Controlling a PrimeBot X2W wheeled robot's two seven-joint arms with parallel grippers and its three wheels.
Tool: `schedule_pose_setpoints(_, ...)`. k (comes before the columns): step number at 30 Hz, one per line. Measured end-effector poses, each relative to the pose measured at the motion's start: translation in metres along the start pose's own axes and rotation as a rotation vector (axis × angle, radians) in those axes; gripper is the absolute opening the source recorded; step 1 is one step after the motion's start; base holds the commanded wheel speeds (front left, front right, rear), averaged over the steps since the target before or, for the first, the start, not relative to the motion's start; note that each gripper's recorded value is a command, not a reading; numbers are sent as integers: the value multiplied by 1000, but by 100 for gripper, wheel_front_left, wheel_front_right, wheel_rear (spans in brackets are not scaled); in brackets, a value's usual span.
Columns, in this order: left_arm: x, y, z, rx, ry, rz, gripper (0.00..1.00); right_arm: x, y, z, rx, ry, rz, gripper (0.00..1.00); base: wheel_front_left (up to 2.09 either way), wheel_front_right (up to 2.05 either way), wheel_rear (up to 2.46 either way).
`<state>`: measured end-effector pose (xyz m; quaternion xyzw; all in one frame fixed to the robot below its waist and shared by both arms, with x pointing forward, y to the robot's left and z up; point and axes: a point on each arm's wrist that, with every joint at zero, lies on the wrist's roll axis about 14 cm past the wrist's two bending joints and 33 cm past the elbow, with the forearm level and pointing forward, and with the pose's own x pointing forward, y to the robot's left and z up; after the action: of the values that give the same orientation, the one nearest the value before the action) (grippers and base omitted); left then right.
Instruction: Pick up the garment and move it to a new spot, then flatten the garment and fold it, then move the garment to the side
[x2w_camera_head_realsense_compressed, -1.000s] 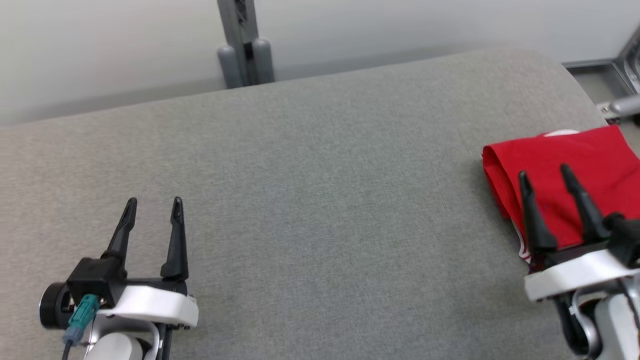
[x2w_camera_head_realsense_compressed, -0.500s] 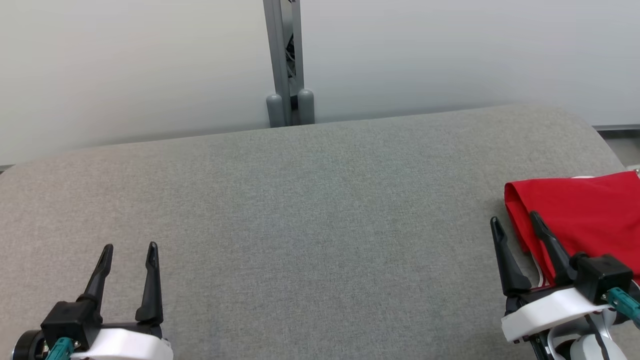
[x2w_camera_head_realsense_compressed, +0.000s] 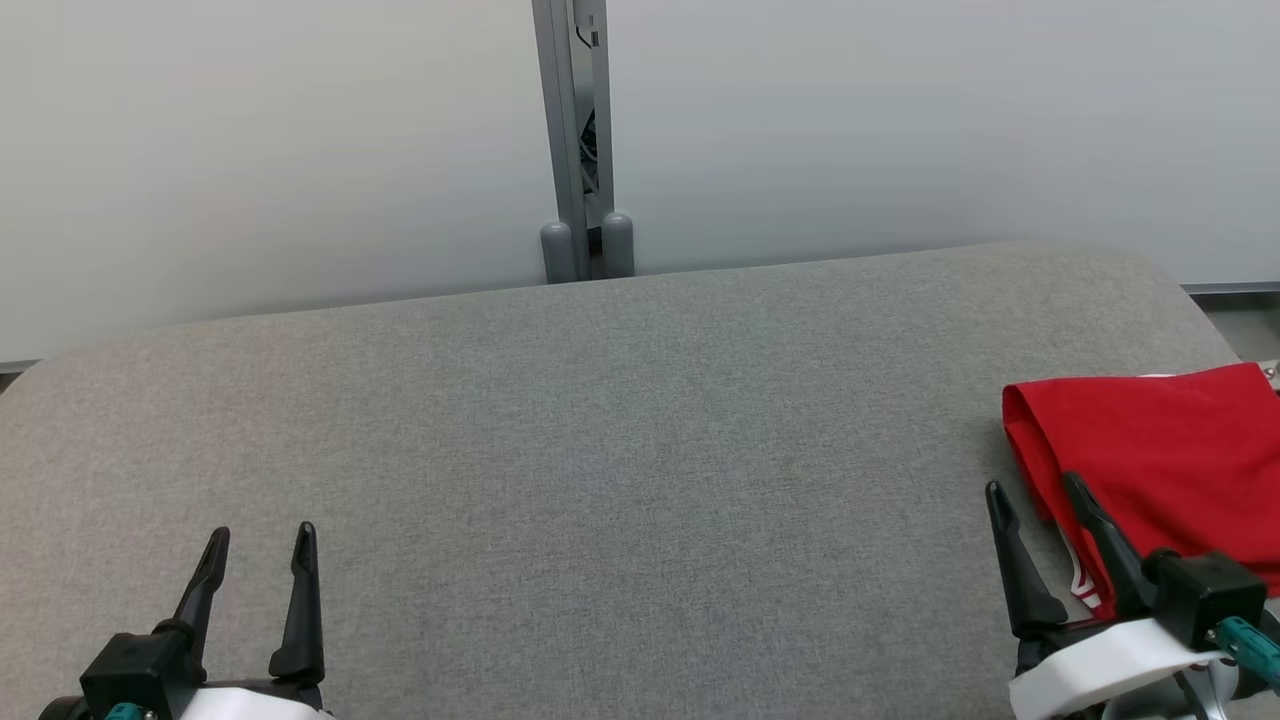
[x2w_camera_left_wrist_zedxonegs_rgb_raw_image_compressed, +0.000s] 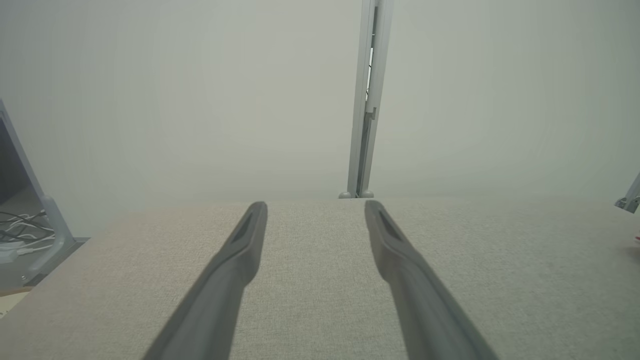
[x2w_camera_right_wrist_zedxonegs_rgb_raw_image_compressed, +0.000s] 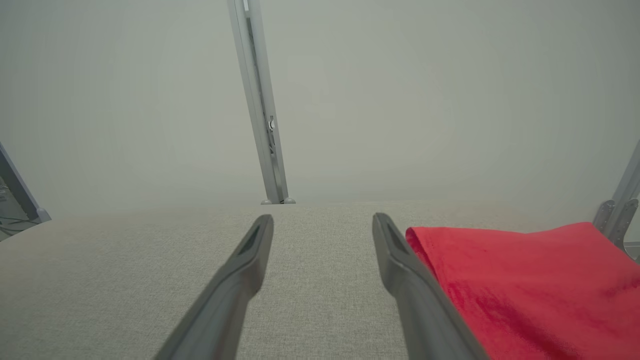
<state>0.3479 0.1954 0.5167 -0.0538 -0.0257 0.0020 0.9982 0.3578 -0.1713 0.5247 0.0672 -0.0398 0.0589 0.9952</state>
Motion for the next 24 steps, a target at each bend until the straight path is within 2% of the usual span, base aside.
schedule_pose_setpoints(24, -4, 4, -6, 6, 18, 10, 100, 2, 6, -1, 13, 9, 10, 100, 0, 0, 0)
